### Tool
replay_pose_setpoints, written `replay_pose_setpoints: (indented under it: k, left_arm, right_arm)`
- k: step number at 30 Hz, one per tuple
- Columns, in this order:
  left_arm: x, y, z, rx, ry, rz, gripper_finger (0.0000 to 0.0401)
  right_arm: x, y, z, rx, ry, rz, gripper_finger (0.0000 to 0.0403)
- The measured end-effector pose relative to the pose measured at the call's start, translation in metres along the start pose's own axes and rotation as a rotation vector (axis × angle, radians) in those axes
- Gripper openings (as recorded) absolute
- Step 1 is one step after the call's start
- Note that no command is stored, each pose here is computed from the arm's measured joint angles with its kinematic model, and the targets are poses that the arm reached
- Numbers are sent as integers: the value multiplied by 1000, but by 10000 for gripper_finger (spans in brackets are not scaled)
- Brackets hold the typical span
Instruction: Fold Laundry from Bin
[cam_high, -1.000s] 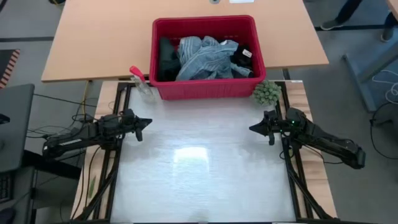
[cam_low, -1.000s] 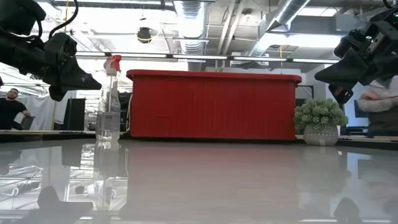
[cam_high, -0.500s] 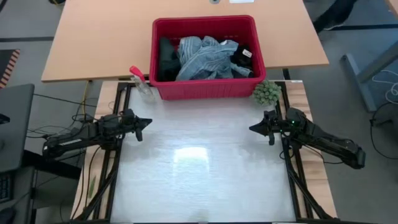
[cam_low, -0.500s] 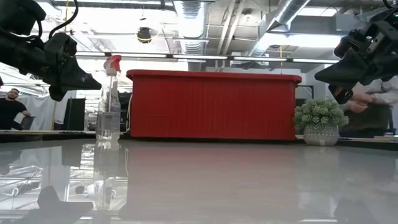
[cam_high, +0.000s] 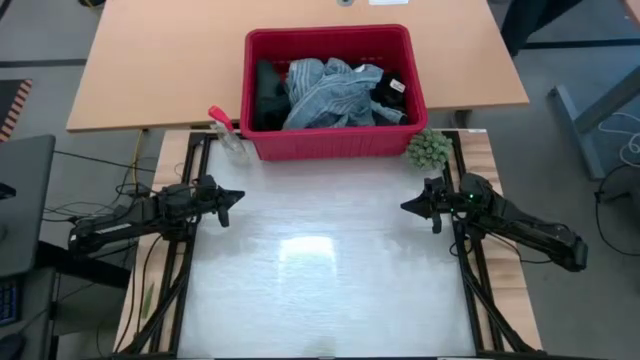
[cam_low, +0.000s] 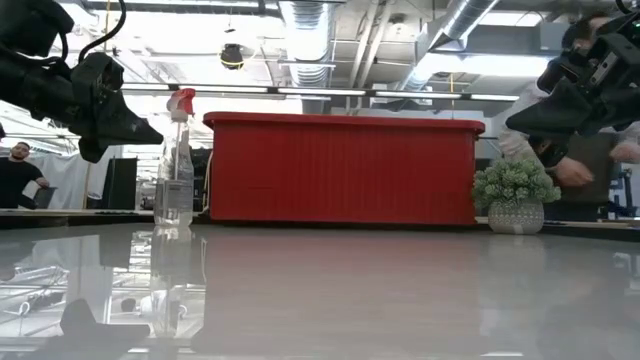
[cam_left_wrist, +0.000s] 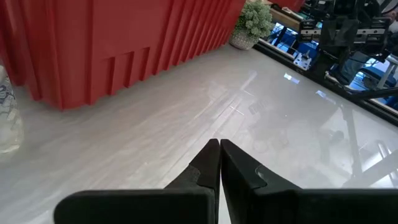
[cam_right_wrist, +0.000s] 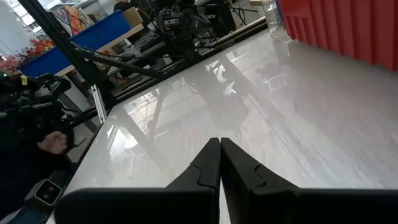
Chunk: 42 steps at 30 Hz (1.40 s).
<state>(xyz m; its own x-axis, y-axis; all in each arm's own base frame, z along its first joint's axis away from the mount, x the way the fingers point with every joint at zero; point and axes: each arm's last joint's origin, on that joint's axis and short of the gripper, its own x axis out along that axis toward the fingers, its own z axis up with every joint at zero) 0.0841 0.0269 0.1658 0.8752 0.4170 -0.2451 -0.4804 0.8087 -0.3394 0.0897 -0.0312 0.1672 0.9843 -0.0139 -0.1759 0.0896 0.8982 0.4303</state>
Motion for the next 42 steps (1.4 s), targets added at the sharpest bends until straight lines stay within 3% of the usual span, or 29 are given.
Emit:
replay_pose_setpoints:
  k: [13,19,22,28,33,37,42]
  left_arm:
    - [0,-1,1,-3,-15,-7,0]
    - [0,-2,3,-9,-43,-19,0]
    - [1,-2,4,-13,-48,-20,0]
    - [0,0,6,-117,-99,48,0]
    - [-1,-6,13,-71,-132,-83,0]
    - [-3,-12,23,-37,-219,-179,0]
    - [-2,-17,35,34,-330,-208,0]
  right_arm:
    - [0,0,0,-1,0,0,38]
    - [0,0,0,-97,-2,0,38]
    - [0,0,3,-178,-43,-27,38]
    - [-1,5,17,-189,-190,3,38]
    - [-6,13,32,-265,-352,47,38]
    - [-11,17,42,-294,-490,9,38]
    - [-11,18,49,-298,-506,-49,40]
